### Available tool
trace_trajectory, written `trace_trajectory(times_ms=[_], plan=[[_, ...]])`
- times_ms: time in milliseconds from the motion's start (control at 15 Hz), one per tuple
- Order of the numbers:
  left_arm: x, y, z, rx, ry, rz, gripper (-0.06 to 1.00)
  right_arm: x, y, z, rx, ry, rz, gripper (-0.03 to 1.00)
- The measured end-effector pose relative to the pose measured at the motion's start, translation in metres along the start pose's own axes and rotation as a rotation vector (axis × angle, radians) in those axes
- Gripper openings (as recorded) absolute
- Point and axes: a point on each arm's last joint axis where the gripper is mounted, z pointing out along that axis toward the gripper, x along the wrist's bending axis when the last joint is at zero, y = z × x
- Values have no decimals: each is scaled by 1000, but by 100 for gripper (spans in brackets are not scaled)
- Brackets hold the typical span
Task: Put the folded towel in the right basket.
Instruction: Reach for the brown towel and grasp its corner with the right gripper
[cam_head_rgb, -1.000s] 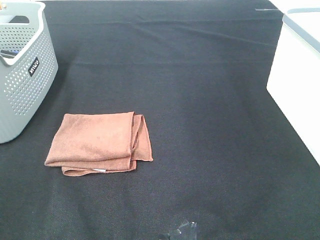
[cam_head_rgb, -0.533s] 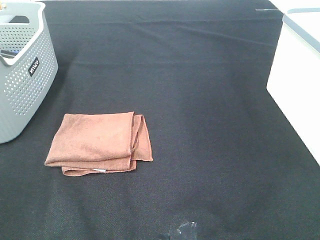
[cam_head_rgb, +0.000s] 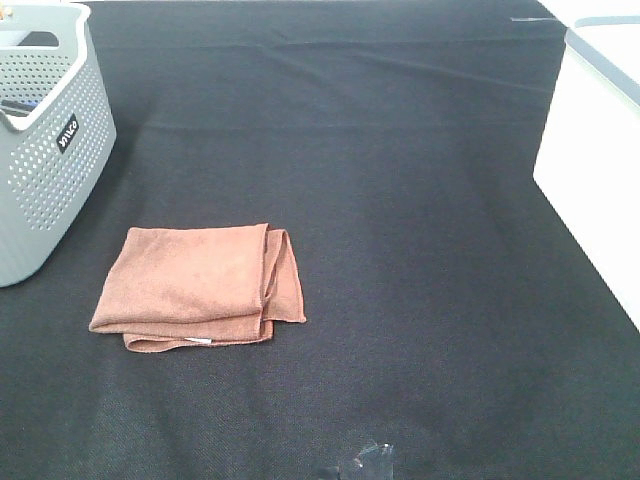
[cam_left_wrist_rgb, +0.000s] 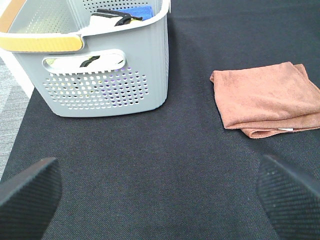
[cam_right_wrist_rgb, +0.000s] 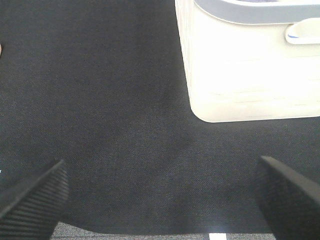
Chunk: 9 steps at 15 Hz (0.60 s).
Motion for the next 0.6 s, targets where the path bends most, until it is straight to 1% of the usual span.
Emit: trace_trajectory(times_ms=[600], plan=[[0,0,0,0,0,0,99,0,0,0,0,0,0,97]])
